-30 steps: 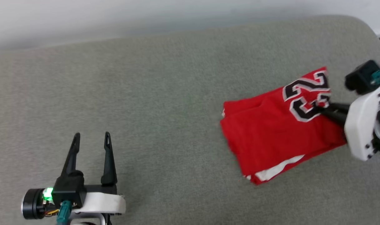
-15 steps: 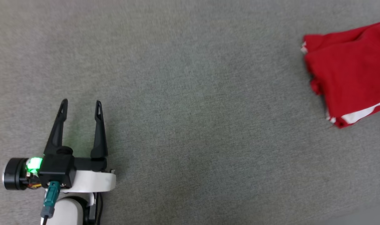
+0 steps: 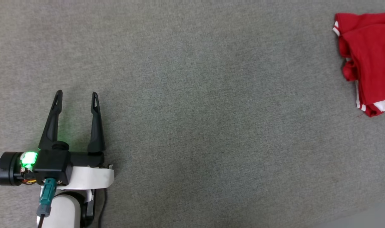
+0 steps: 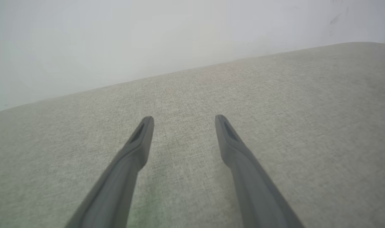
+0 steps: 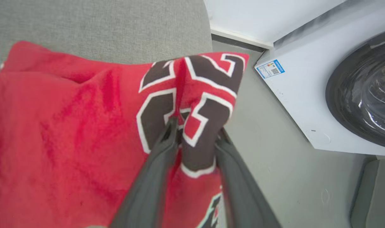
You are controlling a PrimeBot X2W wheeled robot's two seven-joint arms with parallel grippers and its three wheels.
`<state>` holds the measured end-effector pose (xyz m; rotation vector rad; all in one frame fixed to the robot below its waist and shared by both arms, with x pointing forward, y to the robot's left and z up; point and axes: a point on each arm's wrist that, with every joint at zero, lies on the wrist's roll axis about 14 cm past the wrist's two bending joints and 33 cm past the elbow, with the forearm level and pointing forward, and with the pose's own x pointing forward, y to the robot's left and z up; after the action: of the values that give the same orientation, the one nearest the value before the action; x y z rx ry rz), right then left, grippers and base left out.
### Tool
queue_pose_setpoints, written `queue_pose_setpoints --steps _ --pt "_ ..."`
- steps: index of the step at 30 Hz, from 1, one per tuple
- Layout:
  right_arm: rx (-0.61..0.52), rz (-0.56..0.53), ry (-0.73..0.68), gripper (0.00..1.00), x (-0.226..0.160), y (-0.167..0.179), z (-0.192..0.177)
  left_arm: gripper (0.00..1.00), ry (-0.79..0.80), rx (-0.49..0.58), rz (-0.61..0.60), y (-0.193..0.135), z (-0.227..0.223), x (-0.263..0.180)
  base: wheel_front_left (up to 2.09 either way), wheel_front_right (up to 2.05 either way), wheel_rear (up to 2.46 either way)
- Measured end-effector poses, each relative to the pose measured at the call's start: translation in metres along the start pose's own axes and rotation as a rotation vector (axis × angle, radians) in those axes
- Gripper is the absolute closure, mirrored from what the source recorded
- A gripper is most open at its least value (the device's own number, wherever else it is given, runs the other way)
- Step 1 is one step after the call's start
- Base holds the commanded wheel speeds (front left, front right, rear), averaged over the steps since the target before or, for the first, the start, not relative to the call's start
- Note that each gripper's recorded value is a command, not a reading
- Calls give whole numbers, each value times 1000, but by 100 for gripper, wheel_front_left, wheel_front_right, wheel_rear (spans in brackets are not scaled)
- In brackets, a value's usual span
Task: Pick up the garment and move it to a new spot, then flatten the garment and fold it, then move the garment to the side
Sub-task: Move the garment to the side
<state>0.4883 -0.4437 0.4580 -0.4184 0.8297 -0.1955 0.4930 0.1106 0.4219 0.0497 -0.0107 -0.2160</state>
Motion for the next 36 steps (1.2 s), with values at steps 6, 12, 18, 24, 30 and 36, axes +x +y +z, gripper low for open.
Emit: queue_pose_setpoints --steps 6,12,18,24,30,36 --pt "-48 -73 -139 0 -22 -20 27 0 -28 1 16 0 21 -11 0 0 0" --pt "-63 -123 -513 0 -70 -27 104 0 -54 -4 59 5 46 -33 0 0 0" --pt "-23 -118 -908 0 -129 -9 165 0 -82 0 103 12 67 -56 0 0 0" --pt "44 0 -1136 0 -162 56 181 0 -98 8 152 22 81 -81 0 0 0" --pt "134 174 -1213 0 -184 132 176 0 -117 17 199 32 93 -100 0 0 0" --pt "270 291 -1198 0 -194 178 153 0 -124 25 235 41 98 -116 0 0 0"
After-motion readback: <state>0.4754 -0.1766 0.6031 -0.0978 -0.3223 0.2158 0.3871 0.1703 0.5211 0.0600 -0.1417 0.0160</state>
